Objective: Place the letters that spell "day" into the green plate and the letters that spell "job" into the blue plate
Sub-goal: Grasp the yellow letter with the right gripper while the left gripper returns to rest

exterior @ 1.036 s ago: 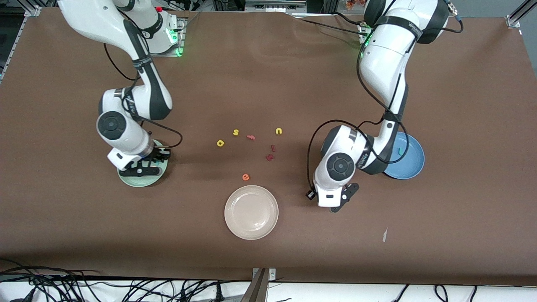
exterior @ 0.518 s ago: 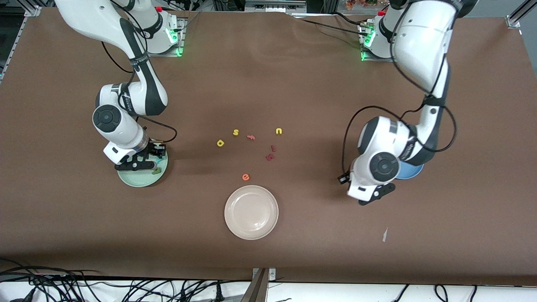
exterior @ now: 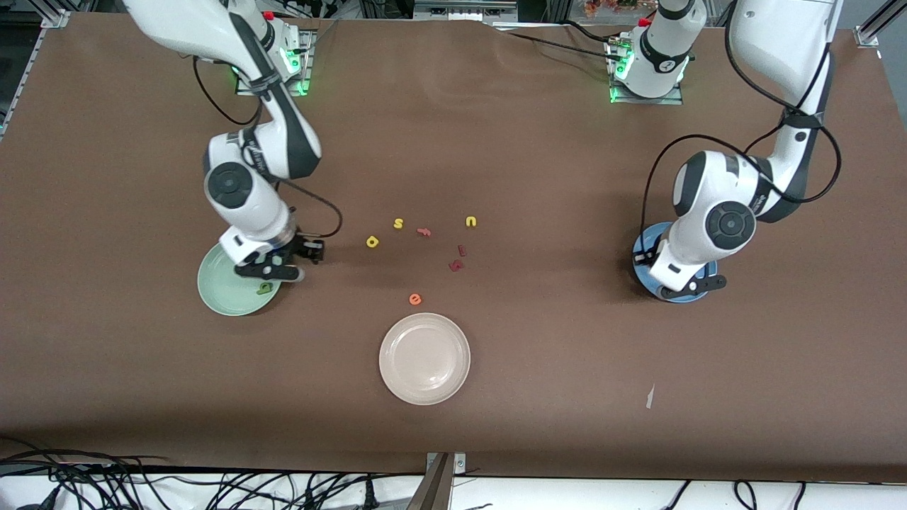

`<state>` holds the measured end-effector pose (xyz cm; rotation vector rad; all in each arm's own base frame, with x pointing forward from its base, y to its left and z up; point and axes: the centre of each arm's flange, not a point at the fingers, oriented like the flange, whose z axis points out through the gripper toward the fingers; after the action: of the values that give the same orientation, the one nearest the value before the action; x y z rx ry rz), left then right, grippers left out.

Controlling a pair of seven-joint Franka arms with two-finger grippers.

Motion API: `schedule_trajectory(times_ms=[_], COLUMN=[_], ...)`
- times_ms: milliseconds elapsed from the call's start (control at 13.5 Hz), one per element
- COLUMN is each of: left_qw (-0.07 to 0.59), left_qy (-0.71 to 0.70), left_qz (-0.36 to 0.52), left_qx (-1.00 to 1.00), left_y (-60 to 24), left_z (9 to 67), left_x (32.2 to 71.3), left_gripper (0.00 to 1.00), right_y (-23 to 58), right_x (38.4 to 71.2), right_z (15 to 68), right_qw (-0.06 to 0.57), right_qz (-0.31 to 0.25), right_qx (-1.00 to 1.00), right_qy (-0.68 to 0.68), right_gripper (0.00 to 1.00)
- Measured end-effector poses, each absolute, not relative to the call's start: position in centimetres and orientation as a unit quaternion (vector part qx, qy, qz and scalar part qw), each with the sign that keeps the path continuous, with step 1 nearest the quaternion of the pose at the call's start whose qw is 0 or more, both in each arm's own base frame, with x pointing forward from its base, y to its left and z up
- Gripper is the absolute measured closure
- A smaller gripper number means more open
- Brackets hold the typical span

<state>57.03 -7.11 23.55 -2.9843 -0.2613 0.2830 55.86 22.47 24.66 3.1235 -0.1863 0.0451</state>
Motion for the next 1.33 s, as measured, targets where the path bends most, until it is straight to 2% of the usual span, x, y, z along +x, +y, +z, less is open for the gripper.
schedule_trajectory(times_ms=[148, 222, 592, 666, 1036, 1332], left_qw=[0.082, 0.082, 0.085, 0.087, 0.068, 0.011], left_qy=[-0.06, -0.053, -0.056, -0.059, -0.096, -0.129], left_qz=[0.105, 0.109, 0.108, 0.115, 0.156, 0.199], left_qx=[-0.989, -0.989, -0.989, -0.988, -0.981, -0.971], left_y=[-5.4, -5.2, -5.4, -5.4, -3.7, -2.3], left_z=[22.4, 22.1, 25.9, 27.4, 32.1, 40.0], left_x=[56.1, 55.9, 58.5, 59.2, 60.3, 60.0], left_gripper=[0.59, 0.55, 0.06, 0.0, 0.0, 0.0], right_y=[25.5, 26.6, 29.9, 30.7, 32.3, 32.6], right_x=[54.7, 54.2, 52.8, 52.4, 51.3, 51.0], right_z=[24.2, 23.9, 20.8, 20.1, 18.7, 18.5], right_qw=[0.002, 0.0, -0.011, -0.012, -0.012, -0.011], right_qz=[0.018, 0.021, 0.037, 0.038, 0.038, 0.036], right_qx=[0.995, 0.993, 0.98, 0.979, 0.975, 0.976], right_qy=[-0.096, -0.115, -0.193, -0.2, -0.218, -0.217], right_gripper=[0.39, 0.39, 0.39, 0.39, 0.4, 0.45])
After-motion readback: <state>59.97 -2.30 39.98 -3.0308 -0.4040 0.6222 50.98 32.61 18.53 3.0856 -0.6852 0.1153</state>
